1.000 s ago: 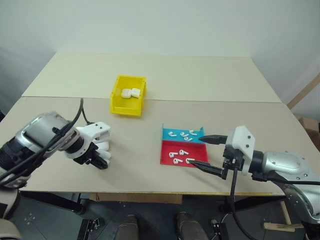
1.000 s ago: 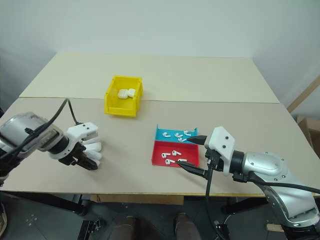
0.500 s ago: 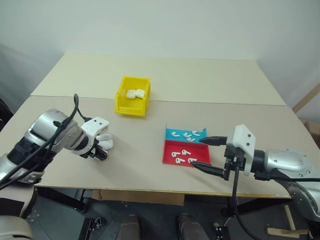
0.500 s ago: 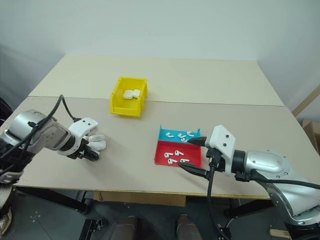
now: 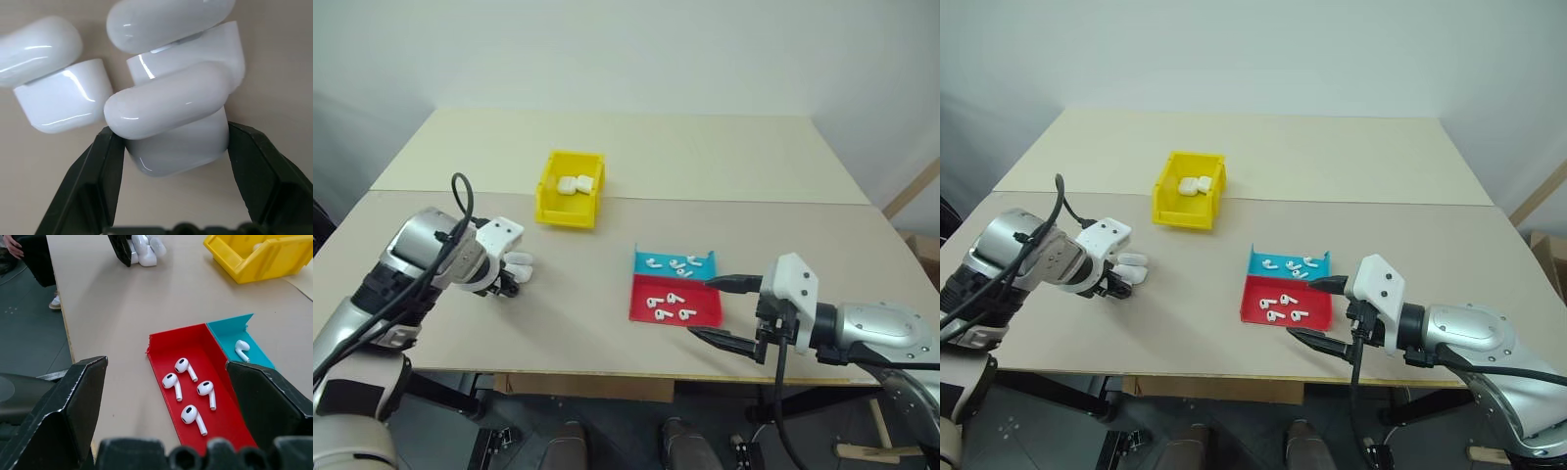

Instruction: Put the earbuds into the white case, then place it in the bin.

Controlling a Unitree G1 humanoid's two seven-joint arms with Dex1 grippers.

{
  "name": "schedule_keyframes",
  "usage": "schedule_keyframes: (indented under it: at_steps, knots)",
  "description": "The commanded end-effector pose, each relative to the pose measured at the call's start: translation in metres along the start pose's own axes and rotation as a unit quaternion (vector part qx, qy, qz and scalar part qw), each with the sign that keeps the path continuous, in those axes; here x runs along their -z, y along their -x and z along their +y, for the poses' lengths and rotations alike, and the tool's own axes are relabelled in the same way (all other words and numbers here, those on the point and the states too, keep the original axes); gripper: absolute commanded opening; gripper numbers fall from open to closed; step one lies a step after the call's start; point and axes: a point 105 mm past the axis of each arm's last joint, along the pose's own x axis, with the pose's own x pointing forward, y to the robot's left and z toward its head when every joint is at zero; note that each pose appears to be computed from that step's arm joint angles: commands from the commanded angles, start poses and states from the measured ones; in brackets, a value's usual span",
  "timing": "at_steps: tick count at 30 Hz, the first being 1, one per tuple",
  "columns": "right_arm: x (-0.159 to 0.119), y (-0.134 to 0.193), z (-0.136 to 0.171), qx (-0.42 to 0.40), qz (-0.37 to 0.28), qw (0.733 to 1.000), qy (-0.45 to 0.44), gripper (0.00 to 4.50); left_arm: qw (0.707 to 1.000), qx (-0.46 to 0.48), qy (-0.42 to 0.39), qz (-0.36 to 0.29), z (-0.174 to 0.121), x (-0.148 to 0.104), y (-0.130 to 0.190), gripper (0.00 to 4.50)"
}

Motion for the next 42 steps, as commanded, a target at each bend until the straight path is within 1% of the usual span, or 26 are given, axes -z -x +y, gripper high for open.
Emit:
schedule_keyframes:
  at_steps: [1,4,10,15,20,25,26,28,29,37,42]
  knots:
    - [-0.009,0.002,0.002,0.0,-0.009,1.0,0.018,4.5,1.0,-0.003,-0.002,-0.006,0.009,0.001,0.012,2.92]
    - [-0.008,0.003,0.002,0.0,-0.009,1.0,0.017,4.5,0.999,0.005,-0.031,-0.012,0.01,0.006,0.026,2.92]
    - [-0.007,0.002,0.003,-0.001,-0.01,1.0,0.015,4.5,0.998,0.046,-0.052,0.002,0.009,0.018,0.045,2.92]
    - [-0.008,0.002,0.004,-0.004,-0.011,1.0,0.016,4.5,0.996,0.07,-0.056,0.024,-0.001,0.032,0.036,2.92]
    - [-0.009,0.003,0.006,-0.008,-0.011,1.0,0.017,4.5,0.995,0.072,-0.056,0.028,-0.008,0.035,0.026,2.92]
    - [-0.01,0.004,0.006,-0.012,-0.008,1.0,0.018,4.5,0.996,0.065,-0.049,0.039,-0.007,0.039,0.018,2.92]
    - [-0.01,0.004,0.006,-0.012,-0.008,1.0,0.018,4.5,0.996,0.062,-0.046,0.039,-0.006,0.039,0.018,3.66]
    - [-0.01,0.005,0.006,-0.012,-0.007,1.0,0.017,4.5,0.996,0.064,-0.042,0.038,-0.005,0.038,0.02,4.25]
    - [-0.01,0.005,0.005,-0.013,-0.006,1.0,0.017,4.5,0.996,0.066,-0.04,0.037,-0.004,0.038,0.021,4.47]
    - [-0.008,0.006,0.005,-0.019,-0.003,1.0,0.013,4.5,0.995,0.089,-0.024,0.041,0.001,0.035,0.038,4.47]
    - [-0.006,0.009,0.005,-0.027,0.003,1.0,0.01,4.5,0.994,0.094,-0.013,0.057,-0.001,0.04,0.039,4.47]
